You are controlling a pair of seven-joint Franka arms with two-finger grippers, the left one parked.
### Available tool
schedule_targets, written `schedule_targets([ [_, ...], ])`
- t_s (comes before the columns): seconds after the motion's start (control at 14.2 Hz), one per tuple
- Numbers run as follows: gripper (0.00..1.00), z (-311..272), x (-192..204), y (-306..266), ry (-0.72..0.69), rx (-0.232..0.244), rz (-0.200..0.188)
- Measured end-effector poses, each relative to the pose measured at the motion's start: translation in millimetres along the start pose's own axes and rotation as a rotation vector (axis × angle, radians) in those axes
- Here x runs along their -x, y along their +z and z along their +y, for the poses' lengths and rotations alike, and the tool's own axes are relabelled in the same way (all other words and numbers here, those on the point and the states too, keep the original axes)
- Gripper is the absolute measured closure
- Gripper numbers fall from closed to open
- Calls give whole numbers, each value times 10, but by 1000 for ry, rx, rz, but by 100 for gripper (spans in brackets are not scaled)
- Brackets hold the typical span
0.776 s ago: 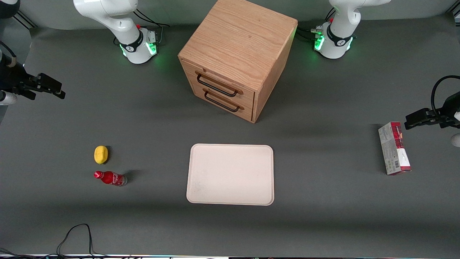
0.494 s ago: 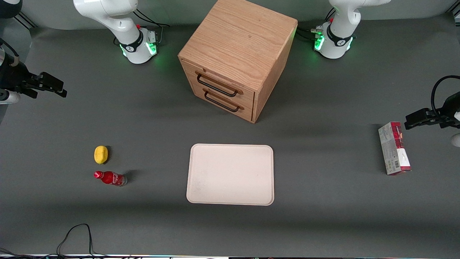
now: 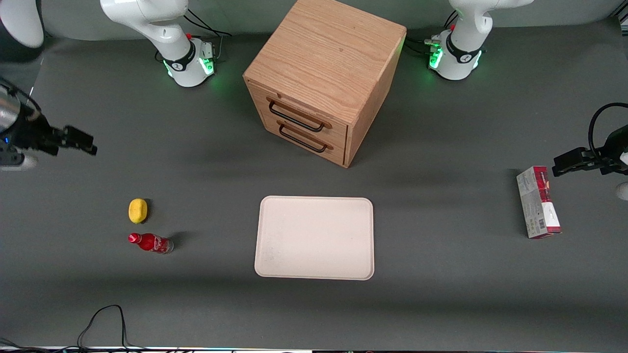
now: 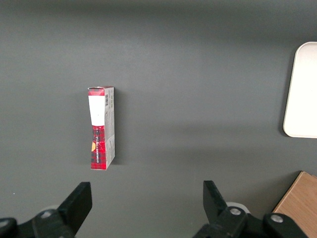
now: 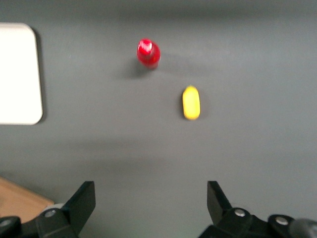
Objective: Place coke bottle on tray
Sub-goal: 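Move the open right gripper down over the red Coca-Cola bottle, then close the right gripper on the bottle's neck and lift it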
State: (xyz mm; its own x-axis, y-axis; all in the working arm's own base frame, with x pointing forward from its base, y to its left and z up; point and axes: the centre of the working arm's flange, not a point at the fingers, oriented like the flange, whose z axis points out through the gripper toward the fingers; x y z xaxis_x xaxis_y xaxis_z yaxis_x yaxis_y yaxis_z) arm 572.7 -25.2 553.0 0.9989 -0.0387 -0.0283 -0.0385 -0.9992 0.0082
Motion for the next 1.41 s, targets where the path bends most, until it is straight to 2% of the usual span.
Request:
schedule_targets([
  [0.14,0,-51,-363,391,-21,-5,9],
  [0.28,0,-98,-666,780,-46,-24,36],
  [0.56,0,-196,-1030,1388,-61,-20,103],
  [0.71,0,-268,-1135,1660,-70,-18,122],
  [0.99,0,-378,-1217,2099,-85,-19,109],
  [1.27,2,-379,-1225,2257,-109,-17,90],
  [1.34,10,-372,-1228,2275,-115,-16,90],
  [1.41,10,-365,-1231,2289,-117,-16,90],
])
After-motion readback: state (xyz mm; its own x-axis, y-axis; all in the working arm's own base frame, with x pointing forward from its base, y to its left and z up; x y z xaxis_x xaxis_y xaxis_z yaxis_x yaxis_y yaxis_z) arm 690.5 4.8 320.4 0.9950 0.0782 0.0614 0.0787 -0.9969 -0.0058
